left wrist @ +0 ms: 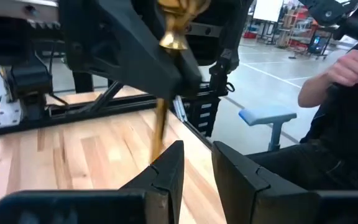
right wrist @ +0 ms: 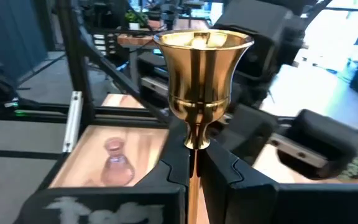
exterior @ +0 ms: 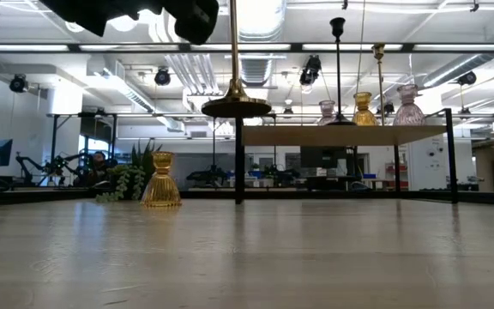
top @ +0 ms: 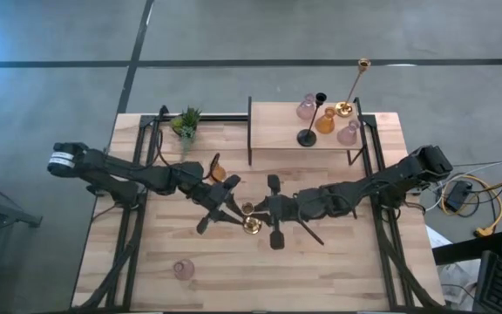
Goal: Pick & Place candle stick holders
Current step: Put the gold candle holder on the shelf
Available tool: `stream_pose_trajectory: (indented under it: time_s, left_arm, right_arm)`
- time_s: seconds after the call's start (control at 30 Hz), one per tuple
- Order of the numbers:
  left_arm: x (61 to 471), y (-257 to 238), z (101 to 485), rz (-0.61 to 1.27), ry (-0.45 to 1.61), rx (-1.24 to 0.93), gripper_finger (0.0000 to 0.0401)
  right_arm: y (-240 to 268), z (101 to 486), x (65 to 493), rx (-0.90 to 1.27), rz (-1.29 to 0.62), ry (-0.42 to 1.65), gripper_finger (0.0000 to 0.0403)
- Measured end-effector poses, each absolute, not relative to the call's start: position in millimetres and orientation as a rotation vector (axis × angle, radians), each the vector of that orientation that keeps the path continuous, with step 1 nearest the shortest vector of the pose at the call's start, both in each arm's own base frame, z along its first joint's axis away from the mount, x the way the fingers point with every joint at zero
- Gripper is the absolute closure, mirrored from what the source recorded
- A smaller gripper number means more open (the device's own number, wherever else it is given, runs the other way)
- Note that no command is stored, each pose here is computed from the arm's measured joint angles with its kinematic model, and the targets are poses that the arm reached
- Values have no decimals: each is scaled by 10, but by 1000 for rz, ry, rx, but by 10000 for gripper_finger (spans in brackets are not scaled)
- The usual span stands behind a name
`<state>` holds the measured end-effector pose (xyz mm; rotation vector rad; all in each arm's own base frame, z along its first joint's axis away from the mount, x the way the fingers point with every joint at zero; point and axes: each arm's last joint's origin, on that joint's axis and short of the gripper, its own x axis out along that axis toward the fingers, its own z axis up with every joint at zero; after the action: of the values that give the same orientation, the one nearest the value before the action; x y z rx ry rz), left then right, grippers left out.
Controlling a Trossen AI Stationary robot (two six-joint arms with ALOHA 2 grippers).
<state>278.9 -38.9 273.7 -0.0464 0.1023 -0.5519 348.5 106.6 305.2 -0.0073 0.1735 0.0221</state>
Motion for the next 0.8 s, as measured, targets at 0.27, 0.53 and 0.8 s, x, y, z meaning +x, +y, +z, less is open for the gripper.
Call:
stream_pose_trajectory:
  time_s: [0.27,0.53,0.8]
  left_arm:
    - [2802,-370,2743,-472,89,-9,313]
    - [2808,-369,2758,-455,81,1,313]
    - [2812,-360,2755,-417,80,21,314]
  right_arm:
    - [1063,3075,3490,-14,21,171,392]
    - [1066,3081,3490,-12,22,168,392]
    - [1064,3080,3490,-12,21,169,392]
